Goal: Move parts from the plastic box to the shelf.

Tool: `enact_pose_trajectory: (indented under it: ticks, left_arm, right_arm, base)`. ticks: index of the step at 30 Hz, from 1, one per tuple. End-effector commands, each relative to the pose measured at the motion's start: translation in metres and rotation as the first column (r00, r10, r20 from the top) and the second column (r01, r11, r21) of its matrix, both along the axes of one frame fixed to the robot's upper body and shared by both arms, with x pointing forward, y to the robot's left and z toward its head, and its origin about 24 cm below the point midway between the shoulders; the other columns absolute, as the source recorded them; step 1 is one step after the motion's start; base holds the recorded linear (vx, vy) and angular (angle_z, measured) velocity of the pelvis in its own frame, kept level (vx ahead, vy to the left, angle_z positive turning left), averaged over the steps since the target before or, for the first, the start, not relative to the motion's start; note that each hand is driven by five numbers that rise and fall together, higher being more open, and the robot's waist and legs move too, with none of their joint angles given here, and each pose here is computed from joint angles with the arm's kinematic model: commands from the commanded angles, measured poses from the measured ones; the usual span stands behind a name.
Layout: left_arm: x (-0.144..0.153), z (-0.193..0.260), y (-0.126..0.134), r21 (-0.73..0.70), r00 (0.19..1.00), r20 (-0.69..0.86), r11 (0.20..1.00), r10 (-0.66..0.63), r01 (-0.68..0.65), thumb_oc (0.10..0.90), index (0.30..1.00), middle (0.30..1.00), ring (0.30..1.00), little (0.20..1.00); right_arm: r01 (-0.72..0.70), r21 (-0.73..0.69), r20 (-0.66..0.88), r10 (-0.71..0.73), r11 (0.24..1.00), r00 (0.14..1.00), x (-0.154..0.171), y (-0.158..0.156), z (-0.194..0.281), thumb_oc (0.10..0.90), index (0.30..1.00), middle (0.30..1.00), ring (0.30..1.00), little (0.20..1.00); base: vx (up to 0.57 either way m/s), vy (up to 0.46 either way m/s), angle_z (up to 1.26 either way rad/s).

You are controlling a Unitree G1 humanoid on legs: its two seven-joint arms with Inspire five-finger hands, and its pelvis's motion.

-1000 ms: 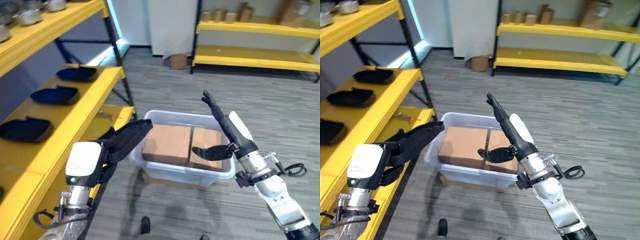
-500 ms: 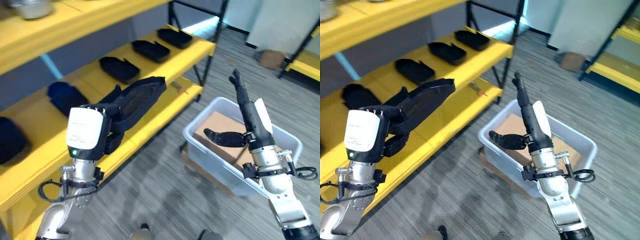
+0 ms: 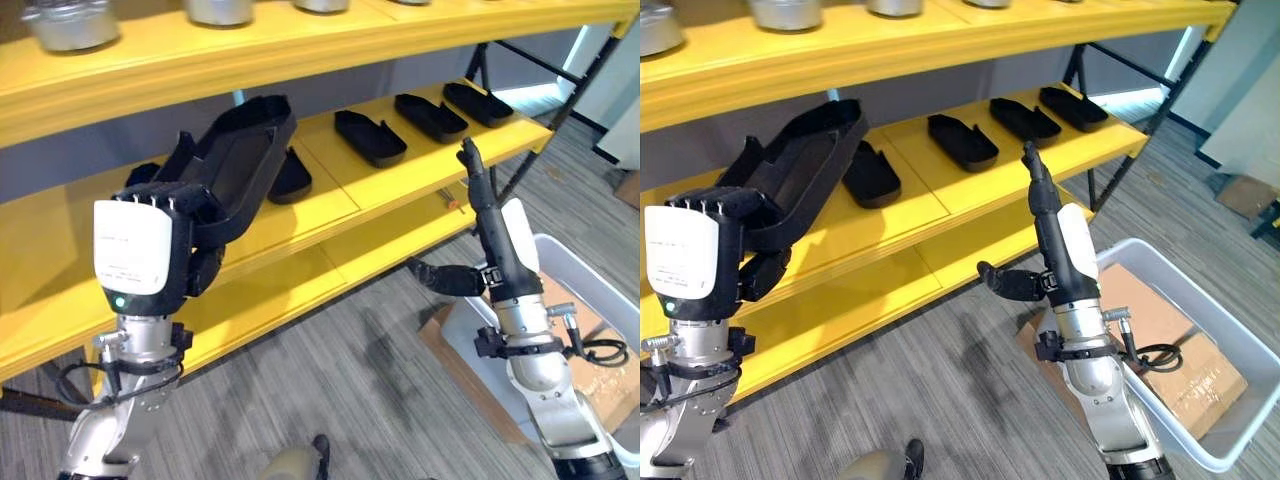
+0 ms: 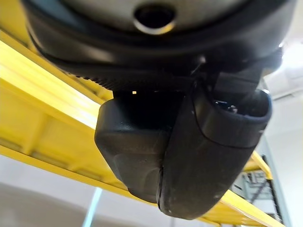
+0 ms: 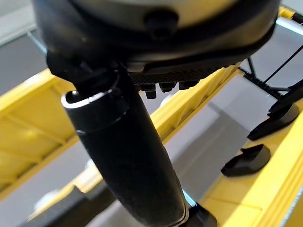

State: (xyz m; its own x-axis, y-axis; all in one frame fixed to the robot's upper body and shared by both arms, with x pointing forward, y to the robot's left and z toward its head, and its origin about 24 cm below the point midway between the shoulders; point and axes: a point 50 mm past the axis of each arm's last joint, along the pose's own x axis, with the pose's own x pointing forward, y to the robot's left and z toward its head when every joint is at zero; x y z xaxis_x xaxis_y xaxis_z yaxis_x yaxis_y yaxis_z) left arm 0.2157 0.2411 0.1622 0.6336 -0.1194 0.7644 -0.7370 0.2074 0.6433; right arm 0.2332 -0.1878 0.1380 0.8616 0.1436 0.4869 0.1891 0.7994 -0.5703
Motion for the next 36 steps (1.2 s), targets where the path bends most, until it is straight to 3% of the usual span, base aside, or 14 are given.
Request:
enact_pose_trajectory:
  ticks: [1, 14, 29, 36]
  left_arm:
    - [-0.007, 0.042, -0.016, 0.021, 0.959, 0.269, 0.996, -0.091, 0.089, 0.400, 0.300, 0.300, 0.300, 0.300]
    - [-0.023, 0.012, -0.002, -0.018, 0.993, 0.118, 1.000, -0.018, 0.021, 0.400, 0.300, 0.300, 0.300, 0.300]
    - [-0.018, 0.026, -0.004, -0.145, 0.978, 0.193, 0.983, -0.085, 0.114, 0.400, 0.300, 0.300, 0.300, 0.300]
    - [-0.011, 0.033, -0.023, -0.118, 0.955, 0.212, 0.964, -0.209, 0.238, 0.400, 0.300, 0.300, 0.300, 0.300]
  right_arm:
    - [-0.033, -0.003, 0.236, 0.032, 0.999, 0.971, -0.001, 0.002, 0.040, 0.900, 1.000, 1.000, 1.000, 1.000]
    - [-0.088, 0.007, 0.187, 0.085, 0.996, 0.979, -0.006, 0.000, 0.034, 0.900, 1.000, 1.000, 1.000, 1.000]
    - [0.001, 0.039, 0.185, -0.008, 0.999, 0.983, -0.011, -0.019, 0.032, 0.900, 1.000, 1.000, 1.000, 1.000]
    - [0.077, 0.031, 0.179, -0.082, 0.997, 0.981, -0.021, -0.028, 0.026, 0.900, 1.000, 1.000, 1.000, 1.000]
  base:
    - [0.07, 0.128, 0.11]
    - [0.05, -0.005, 0.08]
    - [0.00, 0.148, 0.30]
    - [0.10, 0.312, 0.49]
